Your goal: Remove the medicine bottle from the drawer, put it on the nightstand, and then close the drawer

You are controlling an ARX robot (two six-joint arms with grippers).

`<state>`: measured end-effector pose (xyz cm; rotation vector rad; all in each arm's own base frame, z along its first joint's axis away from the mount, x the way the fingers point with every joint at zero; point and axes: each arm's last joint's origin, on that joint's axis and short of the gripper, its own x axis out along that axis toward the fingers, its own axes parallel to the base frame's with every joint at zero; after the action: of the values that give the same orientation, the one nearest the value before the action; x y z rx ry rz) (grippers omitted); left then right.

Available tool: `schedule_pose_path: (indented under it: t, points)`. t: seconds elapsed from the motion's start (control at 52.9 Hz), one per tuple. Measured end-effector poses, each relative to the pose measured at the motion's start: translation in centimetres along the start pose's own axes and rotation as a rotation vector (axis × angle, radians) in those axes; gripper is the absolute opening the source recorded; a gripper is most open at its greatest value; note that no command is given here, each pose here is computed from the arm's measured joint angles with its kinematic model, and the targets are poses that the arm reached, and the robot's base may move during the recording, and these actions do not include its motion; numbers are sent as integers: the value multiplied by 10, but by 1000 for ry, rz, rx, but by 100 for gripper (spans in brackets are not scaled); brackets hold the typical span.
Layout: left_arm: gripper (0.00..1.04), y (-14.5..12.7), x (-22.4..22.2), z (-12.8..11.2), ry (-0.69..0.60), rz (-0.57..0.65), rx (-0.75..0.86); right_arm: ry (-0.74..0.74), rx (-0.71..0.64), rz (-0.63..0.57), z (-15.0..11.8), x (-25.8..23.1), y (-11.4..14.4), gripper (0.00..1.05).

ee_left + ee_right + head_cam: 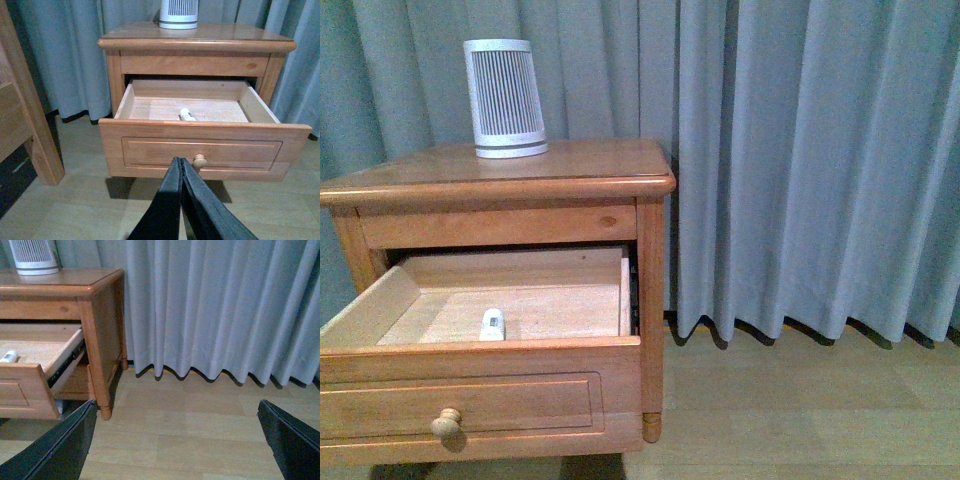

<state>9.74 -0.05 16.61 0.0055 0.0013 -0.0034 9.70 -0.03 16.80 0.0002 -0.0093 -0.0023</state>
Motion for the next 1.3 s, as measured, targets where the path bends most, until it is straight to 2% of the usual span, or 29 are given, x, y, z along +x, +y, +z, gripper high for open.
schedule_pose_path:
  t: [0.076, 0.453, 0.567, 0.907, 0.944, 1.001, 1.039, 1.095, 1.209, 1.303]
  points:
    - [13, 0, 0, 0, 0, 0, -2, 0, 0, 0, 0, 0, 0, 98]
    - [83, 0, 0, 0, -2, -3, -3, 0, 0, 0, 0, 0, 0, 98]
    - [100, 0, 0, 0, -2, -2, -2, 0, 0, 0, 0, 0, 0, 98]
    - [98, 0, 0, 0, -4, 4, -3, -1, 0, 9, 0, 0, 0, 98]
    - [98, 0, 0, 0, -4, 3, -3, 22, 1, -44, -1, 1, 0, 98]
    - [98, 0, 0, 0, -4, 0, -3, 60, 7, -210, 2, 8, -1, 98]
    - [98, 0, 0, 0, -4, 2, -3, 69, 15, -263, 8, 14, -2, 98]
    - [98, 0, 0, 0, -4, 0, -3, 70, 23, -311, 25, 31, -3, 98]
    - [98, 0, 0, 0, -4, 0, -3, 84, 33, -280, 58, 80, 1, 98]
    - [98, 0, 0, 0, -4, 0, -3, 210, 24, -228, 71, 138, 7, 98]
